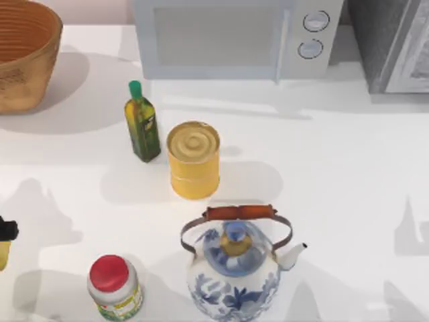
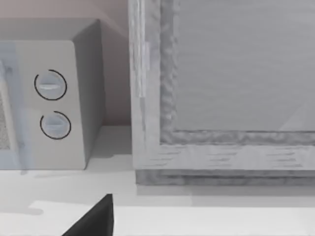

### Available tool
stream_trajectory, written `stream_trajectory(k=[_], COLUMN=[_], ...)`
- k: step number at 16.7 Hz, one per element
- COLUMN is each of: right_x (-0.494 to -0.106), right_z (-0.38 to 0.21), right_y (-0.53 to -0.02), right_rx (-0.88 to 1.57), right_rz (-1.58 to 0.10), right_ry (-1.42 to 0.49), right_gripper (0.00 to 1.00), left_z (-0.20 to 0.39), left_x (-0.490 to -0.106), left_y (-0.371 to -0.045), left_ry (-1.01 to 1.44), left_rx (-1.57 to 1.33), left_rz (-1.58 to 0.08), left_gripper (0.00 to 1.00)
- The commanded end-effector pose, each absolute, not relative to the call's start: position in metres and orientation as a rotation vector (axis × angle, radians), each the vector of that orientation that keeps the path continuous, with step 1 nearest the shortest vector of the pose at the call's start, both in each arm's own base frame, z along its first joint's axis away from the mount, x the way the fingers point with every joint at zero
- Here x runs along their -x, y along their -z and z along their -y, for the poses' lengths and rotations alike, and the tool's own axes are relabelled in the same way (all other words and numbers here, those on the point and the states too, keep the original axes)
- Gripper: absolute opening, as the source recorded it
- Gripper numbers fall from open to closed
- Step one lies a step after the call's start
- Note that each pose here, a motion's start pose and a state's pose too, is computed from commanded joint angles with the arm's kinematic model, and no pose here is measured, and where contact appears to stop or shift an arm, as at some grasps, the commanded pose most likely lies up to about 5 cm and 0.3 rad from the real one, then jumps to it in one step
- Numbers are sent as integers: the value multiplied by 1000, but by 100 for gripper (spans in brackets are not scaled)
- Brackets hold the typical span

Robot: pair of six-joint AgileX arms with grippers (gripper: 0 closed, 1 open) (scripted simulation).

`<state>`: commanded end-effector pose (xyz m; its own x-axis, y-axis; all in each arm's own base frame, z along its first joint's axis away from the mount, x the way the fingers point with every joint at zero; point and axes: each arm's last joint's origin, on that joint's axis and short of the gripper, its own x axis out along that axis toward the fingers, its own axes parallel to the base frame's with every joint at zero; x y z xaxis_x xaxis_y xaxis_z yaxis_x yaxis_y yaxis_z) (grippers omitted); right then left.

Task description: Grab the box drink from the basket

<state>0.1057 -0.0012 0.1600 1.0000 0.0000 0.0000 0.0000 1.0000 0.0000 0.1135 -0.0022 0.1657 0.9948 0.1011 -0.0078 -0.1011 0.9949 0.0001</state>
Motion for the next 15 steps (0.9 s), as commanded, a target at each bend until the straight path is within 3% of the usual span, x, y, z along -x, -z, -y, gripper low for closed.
stream_trajectory(k=[15], right_x=[-106], right_z=[1], right_y=[-160], right_rx=[0], right_rz=[0], right_ry=[0], right_gripper=[100], left_z=[23], left_x=[-154], left_y=[-186], left_ry=[-577], left_rx=[0], left_rz=[13], left_gripper=[0])
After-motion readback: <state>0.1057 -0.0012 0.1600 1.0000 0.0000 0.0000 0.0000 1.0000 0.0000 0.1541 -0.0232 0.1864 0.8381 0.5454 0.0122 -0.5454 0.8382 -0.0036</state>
